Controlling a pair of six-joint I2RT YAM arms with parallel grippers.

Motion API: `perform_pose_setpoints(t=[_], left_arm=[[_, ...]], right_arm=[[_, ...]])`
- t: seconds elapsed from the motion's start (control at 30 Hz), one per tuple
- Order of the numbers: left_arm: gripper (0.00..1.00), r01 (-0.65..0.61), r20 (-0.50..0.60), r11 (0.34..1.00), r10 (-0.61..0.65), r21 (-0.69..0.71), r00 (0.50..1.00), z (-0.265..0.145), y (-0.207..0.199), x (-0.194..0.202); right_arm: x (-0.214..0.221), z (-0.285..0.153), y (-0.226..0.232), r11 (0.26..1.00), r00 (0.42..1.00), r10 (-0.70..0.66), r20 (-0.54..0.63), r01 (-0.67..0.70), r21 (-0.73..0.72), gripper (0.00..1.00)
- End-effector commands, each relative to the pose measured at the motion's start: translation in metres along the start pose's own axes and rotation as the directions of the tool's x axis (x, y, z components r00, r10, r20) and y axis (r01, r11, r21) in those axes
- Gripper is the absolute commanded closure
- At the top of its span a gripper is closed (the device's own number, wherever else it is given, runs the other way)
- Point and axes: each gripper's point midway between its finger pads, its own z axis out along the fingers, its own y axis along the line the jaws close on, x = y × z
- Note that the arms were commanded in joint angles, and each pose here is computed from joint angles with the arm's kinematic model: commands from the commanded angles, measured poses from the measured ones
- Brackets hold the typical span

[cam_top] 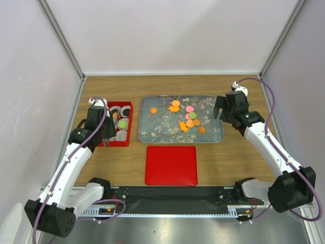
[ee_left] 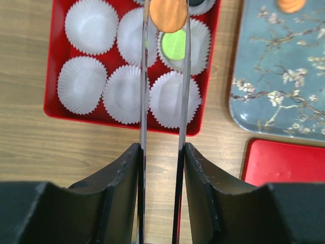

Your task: Pack the cookies

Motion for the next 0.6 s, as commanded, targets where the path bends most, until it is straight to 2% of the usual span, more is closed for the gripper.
perform_pose_setpoints(t=[0.0,0.57], left_arm=[[0.58,0.011,-0.018,0.999,-0.01,0.03,1.0,0.01,-0.001,0.0],[0.59,0.07,-0.093,0.997,-0.074,-0.044,0.993,0.037,0.021,0.01]], right_arm=[[-0.01,-0.002,0.004,1.0,1.0,-0.006,0.029,0.006,-0.022,0.03],[-0.006,-0.001,0.007,0.999,1.0,-0.007,0.017,0.008,-0.041,0.03]])
